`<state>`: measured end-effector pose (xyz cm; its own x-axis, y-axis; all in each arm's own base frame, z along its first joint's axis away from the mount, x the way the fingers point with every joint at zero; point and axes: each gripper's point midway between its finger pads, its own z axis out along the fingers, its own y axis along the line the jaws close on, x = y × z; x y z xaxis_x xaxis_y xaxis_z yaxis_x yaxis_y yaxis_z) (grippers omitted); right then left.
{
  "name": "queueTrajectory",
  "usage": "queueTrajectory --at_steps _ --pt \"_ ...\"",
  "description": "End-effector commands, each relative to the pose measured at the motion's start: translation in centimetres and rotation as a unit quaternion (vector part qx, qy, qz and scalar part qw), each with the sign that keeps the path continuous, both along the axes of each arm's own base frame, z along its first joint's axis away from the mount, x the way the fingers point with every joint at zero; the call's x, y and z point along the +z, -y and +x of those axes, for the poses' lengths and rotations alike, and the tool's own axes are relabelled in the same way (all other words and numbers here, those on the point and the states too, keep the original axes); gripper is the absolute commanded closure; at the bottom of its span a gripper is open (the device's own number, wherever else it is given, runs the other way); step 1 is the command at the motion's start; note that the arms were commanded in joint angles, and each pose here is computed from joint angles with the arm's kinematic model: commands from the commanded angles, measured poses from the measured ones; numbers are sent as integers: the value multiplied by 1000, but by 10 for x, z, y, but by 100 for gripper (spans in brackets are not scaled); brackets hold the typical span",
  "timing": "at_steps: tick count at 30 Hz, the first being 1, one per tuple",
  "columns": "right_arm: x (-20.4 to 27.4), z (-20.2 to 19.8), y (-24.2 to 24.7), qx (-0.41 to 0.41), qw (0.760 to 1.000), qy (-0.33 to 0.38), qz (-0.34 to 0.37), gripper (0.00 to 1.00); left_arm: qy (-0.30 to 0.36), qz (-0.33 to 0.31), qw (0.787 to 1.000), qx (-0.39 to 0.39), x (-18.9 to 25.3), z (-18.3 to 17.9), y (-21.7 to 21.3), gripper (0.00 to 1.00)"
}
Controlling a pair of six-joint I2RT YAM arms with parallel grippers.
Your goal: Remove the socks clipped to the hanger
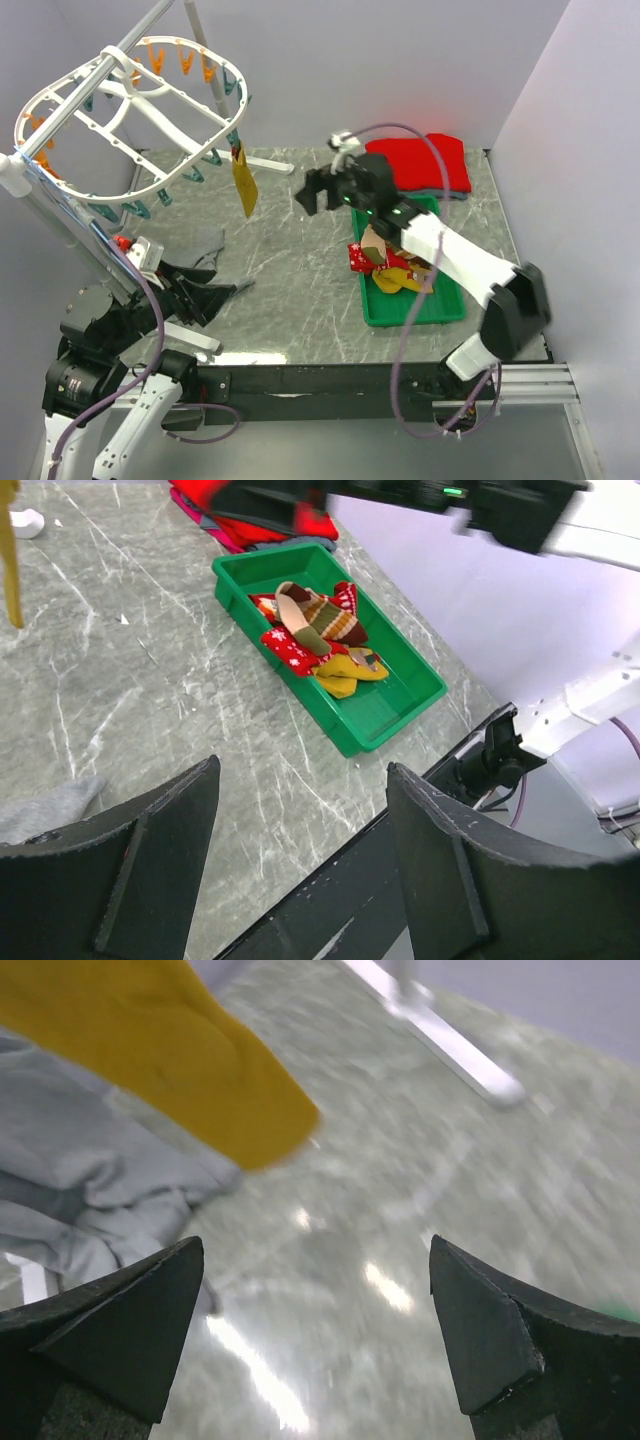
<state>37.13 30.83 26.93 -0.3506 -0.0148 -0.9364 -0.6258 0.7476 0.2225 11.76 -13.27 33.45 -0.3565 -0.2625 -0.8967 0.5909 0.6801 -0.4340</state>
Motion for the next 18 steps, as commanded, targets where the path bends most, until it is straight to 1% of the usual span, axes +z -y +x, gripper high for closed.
queueTrajectory --at_steps 1,3,4,7,8,11,16,18 --pt "30 23 -73 140 984 89 61 0 27 -5 1000 14 17 -4 -6 28" --pt "34 31 -89 167 977 113 70 0 29 -7 999 14 19 -5 -6 28" --pt "27 35 -102 195 971 114 72 0 28 -7 999 15 18 -5 -6 28" --pt "21 43 -125 234 961 122 79 0 26 -5 999 19 15 -3 -7 27" --pt "19 38 -134 256 955 123 83 0 25 -4 999 20 14 -2 -7 27" --pt "7 43 -154 276 949 133 77 0 23 -1 1000 20 14 1 -7 27" --pt "-5 70 -176 263 952 132 79 0 23 -10 1000 12 17 0 -3 27" --pt "-5 71 -183 261 953 130 78 0 23 -10 1000 13 16 0 -4 27"
